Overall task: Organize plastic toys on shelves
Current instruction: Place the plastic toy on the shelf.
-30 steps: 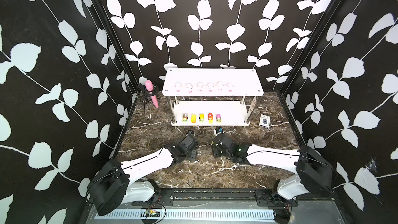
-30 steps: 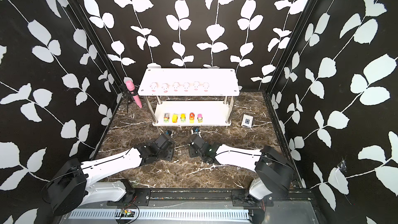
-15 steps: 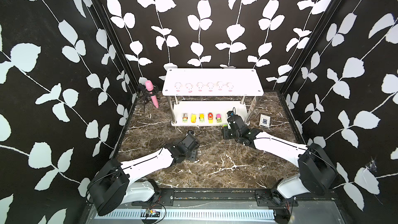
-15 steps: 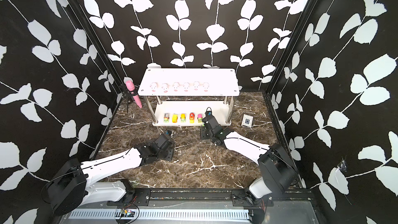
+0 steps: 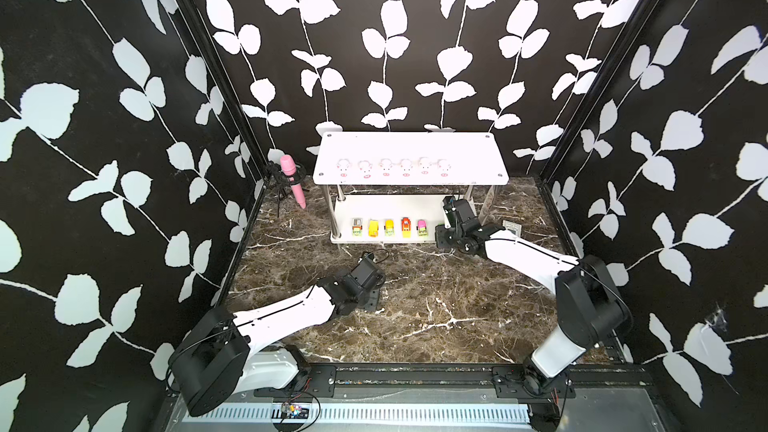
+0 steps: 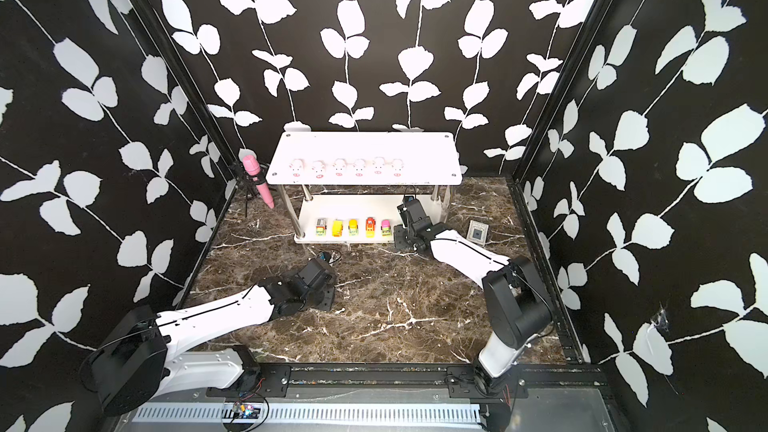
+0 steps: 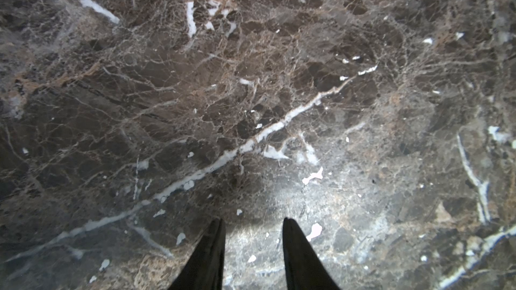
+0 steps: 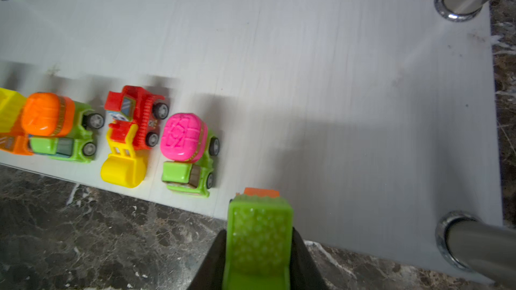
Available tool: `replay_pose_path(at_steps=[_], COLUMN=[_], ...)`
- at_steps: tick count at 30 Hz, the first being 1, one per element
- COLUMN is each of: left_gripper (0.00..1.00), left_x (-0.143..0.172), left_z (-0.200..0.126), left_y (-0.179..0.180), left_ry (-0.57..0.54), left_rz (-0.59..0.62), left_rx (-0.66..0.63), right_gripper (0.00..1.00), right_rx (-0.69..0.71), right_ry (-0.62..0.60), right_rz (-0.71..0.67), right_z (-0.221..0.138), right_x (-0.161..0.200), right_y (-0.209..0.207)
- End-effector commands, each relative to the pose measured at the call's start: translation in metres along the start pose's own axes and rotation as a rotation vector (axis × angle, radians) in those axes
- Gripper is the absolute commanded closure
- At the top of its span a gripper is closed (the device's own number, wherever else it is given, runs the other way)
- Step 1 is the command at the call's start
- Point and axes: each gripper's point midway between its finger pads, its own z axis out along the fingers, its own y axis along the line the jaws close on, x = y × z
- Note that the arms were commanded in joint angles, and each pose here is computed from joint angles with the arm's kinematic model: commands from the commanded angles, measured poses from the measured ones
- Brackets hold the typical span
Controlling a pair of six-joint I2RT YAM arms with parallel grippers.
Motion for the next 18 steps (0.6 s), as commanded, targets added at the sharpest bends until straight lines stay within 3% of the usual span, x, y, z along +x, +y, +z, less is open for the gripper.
replay_pose_path(at_steps=[1,18], left_gripper=[0.63,0.63], left_x=[-0.001,0.000], left_z=[-0.002,0.001], left_y=[0.003,-0.003], left_ry=[-0.012,-0.016], left_rz=[0.001,0.005], left_rx=[-0.003,0.032], right_gripper=[0.82,0.78], right_rx=[0.028,0.048], right_ry=[0.008,0.043], right_rz=[-0.023,-0.027], right_z=[0.005,0.035], right_x=[-0.013,-0.023], right_y=[-0.007,-0.012])
